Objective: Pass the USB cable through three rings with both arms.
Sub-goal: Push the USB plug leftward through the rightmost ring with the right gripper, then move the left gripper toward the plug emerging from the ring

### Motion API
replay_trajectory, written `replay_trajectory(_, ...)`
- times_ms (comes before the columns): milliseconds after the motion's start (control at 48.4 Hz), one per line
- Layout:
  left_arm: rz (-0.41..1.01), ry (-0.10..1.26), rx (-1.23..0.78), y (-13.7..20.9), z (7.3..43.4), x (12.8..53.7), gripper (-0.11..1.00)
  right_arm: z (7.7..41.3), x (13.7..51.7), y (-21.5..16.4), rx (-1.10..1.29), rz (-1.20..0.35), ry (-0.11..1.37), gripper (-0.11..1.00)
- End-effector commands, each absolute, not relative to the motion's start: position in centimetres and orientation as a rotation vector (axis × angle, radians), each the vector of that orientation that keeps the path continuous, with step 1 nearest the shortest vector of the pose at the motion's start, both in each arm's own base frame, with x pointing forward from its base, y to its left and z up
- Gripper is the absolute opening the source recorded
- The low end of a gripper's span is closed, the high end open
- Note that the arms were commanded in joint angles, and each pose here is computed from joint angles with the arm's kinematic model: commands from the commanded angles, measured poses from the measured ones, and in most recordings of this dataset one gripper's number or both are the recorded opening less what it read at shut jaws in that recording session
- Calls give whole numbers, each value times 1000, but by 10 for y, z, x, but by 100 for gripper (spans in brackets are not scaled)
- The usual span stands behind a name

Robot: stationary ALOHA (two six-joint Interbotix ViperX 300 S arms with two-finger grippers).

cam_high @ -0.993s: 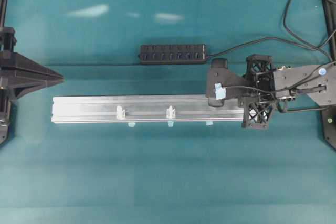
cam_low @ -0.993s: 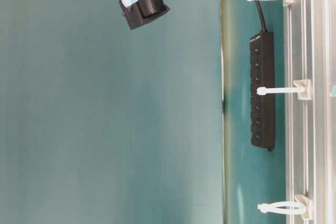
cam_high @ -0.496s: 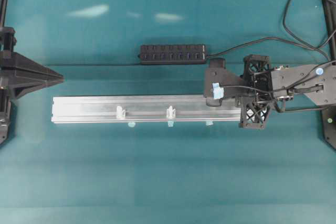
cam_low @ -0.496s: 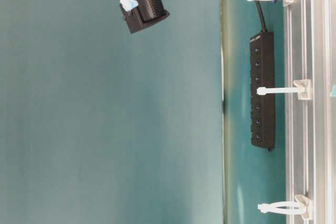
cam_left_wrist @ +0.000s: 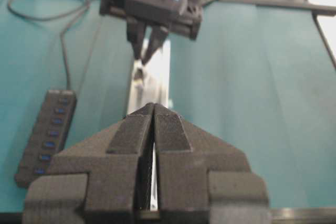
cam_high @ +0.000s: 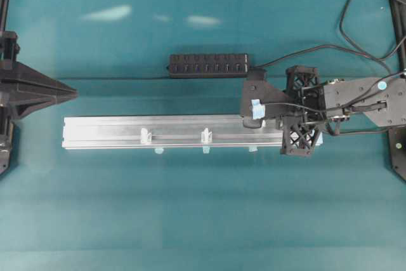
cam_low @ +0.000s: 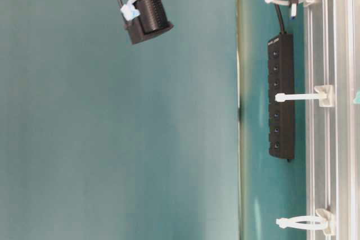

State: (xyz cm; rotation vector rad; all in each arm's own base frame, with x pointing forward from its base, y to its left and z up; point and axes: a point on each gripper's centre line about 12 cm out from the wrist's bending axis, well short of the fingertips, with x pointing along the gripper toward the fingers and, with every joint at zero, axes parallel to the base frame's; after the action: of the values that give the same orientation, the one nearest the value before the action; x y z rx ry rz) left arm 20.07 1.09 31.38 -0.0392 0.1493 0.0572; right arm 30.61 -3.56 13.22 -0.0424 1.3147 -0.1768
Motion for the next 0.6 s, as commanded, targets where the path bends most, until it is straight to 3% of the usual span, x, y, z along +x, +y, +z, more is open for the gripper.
replay_trajectory(0,69,117,-33,14,325,203,2,139,312,-36,-25,-182,1284,-7)
replay_trajectory(579,74,186,-36,16,308,225,2,142,320,-30,-37,-142,1192,-7)
